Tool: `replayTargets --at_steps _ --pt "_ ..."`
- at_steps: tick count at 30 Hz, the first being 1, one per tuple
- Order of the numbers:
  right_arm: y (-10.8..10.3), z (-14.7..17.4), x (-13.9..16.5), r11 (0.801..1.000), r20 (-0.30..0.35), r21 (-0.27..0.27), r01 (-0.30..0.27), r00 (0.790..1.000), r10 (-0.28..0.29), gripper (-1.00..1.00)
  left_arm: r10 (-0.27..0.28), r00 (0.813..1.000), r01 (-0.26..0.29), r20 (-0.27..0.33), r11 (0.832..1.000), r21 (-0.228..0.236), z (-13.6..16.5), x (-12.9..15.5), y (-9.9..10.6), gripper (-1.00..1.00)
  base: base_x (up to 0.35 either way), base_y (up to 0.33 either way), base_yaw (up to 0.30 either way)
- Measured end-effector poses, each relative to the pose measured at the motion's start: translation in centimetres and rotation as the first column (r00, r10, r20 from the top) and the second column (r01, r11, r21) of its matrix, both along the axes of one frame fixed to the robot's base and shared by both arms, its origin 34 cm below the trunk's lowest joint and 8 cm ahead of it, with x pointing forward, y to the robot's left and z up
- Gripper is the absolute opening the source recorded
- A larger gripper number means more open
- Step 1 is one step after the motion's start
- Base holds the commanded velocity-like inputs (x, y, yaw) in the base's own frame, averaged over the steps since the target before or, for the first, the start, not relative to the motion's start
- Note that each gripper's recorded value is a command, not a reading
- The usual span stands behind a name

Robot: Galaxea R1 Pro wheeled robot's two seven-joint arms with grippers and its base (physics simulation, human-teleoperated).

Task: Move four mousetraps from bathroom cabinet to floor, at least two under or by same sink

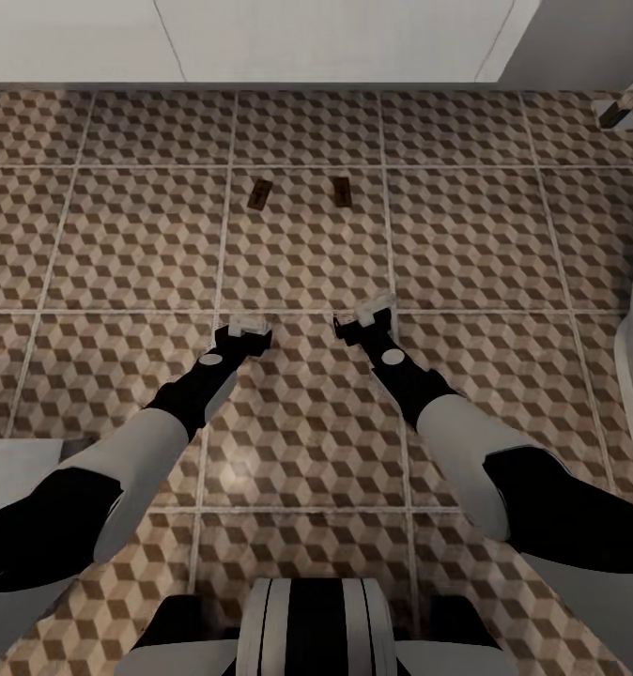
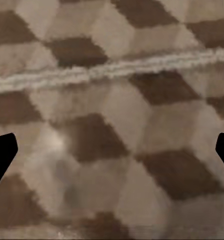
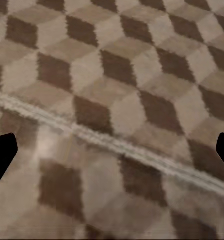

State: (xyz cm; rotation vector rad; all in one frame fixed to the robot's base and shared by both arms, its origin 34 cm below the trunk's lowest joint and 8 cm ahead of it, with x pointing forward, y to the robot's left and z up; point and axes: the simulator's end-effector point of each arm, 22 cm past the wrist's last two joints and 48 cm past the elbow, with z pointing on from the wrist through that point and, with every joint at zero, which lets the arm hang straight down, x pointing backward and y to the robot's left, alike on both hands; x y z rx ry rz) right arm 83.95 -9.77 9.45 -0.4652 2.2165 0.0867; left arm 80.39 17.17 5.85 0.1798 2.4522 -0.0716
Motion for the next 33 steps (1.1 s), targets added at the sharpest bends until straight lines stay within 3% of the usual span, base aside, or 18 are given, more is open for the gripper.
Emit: replayTargets --at_steps 19,33 --pt "-0.02 0.04 0.05 1.0 0.001 0.0 0.001 1.0 -0.001 1.0 0.001 1.0 -0.001 -0.002 1.0 0.002 -0.01 -0.02 0.04 1.0 -0.334 0.0 0.0" --pt "-0.15 0.57 0.62 1.0 0.017 -0.002 0.009 1.0 -0.009 1.0 0.004 1.0 -0.004 -0.003 1.0 0.003 0.15 0.14 0.08 1.0 -0.057 0.0 0.0"
